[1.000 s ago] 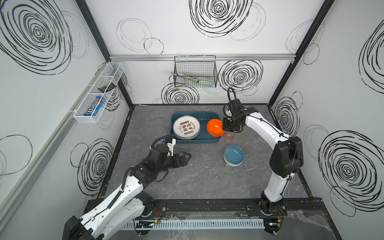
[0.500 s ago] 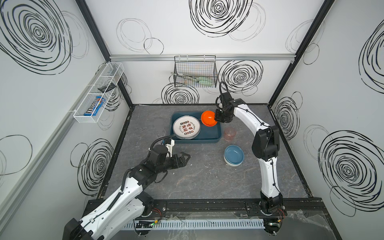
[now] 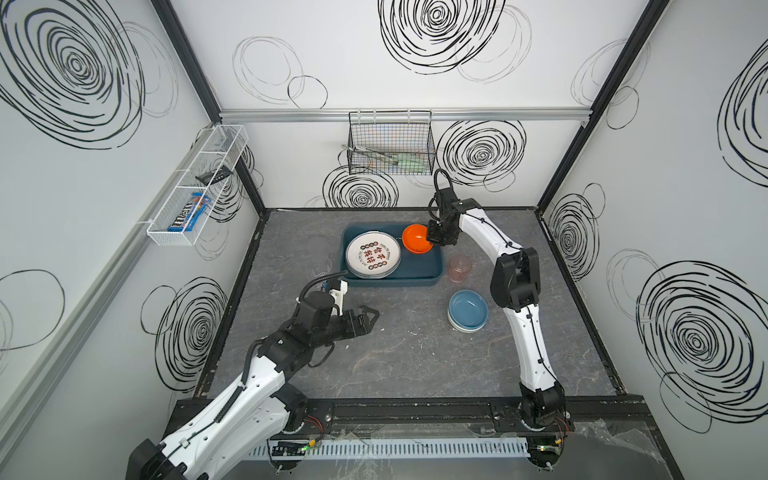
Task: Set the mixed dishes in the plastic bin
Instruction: 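Lower the orange bowl into the teal bin beside the plates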
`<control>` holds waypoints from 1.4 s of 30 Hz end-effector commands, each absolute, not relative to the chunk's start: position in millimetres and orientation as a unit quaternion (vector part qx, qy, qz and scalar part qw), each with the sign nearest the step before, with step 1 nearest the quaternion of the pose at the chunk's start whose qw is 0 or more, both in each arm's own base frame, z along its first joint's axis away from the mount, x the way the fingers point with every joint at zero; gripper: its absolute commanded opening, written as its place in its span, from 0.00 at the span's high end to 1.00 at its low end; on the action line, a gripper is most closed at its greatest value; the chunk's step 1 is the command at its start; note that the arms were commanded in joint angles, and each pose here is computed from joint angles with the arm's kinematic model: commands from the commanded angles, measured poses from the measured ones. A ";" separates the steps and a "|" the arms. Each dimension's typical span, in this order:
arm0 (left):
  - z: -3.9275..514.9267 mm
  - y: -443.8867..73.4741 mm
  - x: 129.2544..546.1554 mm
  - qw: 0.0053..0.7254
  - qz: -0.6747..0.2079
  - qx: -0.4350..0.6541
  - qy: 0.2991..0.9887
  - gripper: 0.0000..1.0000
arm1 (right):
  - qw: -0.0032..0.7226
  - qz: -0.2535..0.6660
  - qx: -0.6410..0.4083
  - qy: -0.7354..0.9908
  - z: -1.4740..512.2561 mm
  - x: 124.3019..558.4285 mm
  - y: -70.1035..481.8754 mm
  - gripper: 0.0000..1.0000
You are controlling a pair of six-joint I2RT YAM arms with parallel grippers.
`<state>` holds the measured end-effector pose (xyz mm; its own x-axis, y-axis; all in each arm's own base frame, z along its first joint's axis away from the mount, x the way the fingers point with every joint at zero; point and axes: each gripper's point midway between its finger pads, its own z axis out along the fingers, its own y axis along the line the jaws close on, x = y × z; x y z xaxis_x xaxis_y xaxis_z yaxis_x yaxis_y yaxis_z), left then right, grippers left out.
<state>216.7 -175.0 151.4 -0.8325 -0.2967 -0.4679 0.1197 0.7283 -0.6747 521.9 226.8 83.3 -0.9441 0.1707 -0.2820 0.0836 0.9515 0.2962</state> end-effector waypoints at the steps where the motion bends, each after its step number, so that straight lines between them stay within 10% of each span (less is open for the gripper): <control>1: 150.8 -173.3 216.4 0.286 -0.370 -0.056 0.882 0.05 | 0.159 0.144 0.076 0.974 86.1 528.5 225.6 1.00; 42: 149.0 -170.7 215.8 0.283 -0.378 -0.076 0.878 0.05 | 0.151 0.152 0.073 0.974 66.0 534.3 238.6 0.80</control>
<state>213.6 -171.1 144.8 -0.8379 -0.3322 -0.4331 0.0759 0.7148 -0.6952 531.5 236.6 60.2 -0.9482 0.1835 -0.2593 0.0960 0.9436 0.3167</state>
